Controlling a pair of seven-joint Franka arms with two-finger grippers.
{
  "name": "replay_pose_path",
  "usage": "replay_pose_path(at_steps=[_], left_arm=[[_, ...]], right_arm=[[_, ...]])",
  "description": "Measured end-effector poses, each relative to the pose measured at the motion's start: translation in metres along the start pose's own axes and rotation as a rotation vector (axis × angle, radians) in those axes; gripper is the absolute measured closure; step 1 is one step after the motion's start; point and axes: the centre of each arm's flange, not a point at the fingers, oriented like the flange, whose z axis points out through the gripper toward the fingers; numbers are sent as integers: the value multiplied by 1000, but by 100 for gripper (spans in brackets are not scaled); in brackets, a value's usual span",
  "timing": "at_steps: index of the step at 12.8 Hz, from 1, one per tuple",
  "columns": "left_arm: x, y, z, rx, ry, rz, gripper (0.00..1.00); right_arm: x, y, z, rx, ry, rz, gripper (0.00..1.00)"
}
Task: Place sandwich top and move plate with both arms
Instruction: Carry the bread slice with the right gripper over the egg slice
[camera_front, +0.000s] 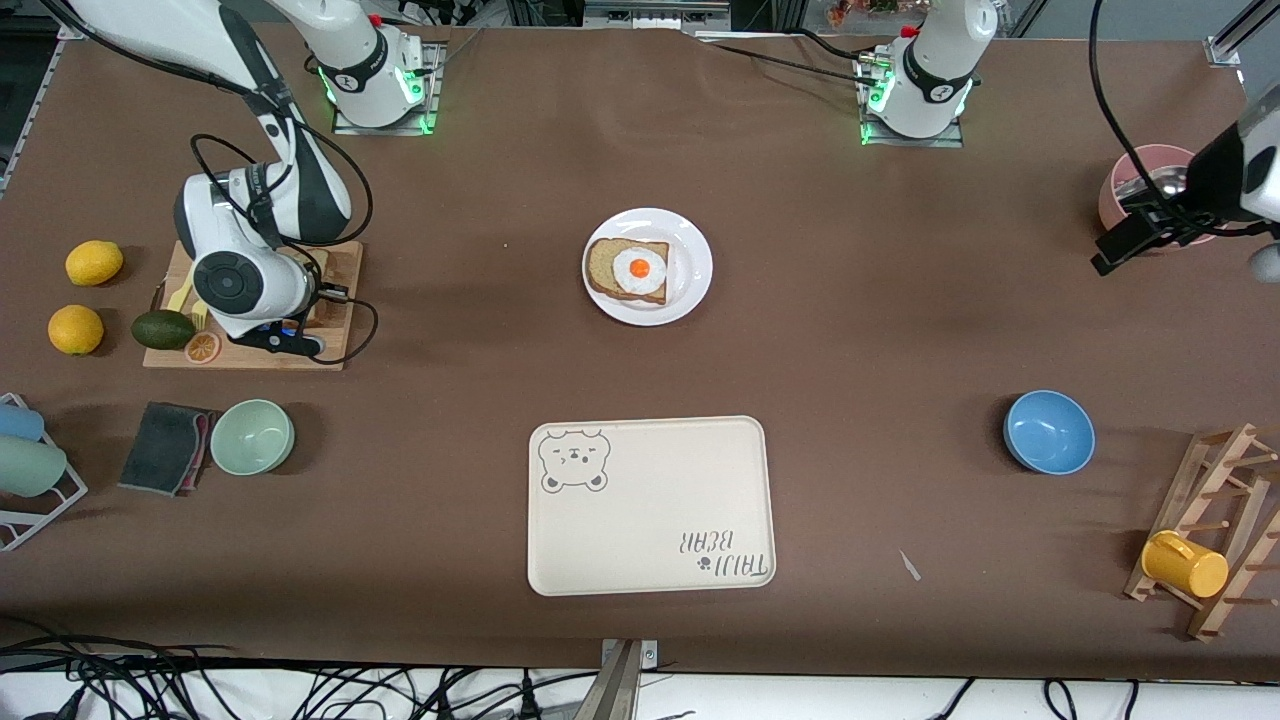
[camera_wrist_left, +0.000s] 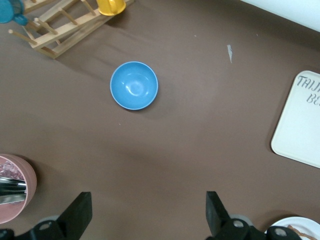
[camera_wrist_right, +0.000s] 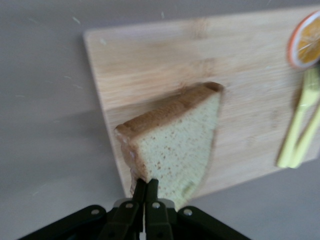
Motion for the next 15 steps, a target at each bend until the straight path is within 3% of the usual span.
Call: replay_pose_path(at_steps=[3, 8, 12, 15], left_arm=[[7, -16, 4, 2, -5, -19, 0], [5, -13, 10, 6, -15, -13, 0], [5, -12, 11, 7, -16, -12, 0], [5, -12, 11, 4, -18, -11, 0]], right_arm=[[-8, -31, -79, 0, 46, -46, 97], [-48, -101, -158, 124, 44, -123, 97], [-106, -219, -165, 104, 91, -241, 97], [-137, -308, -157, 116, 113, -225, 97]])
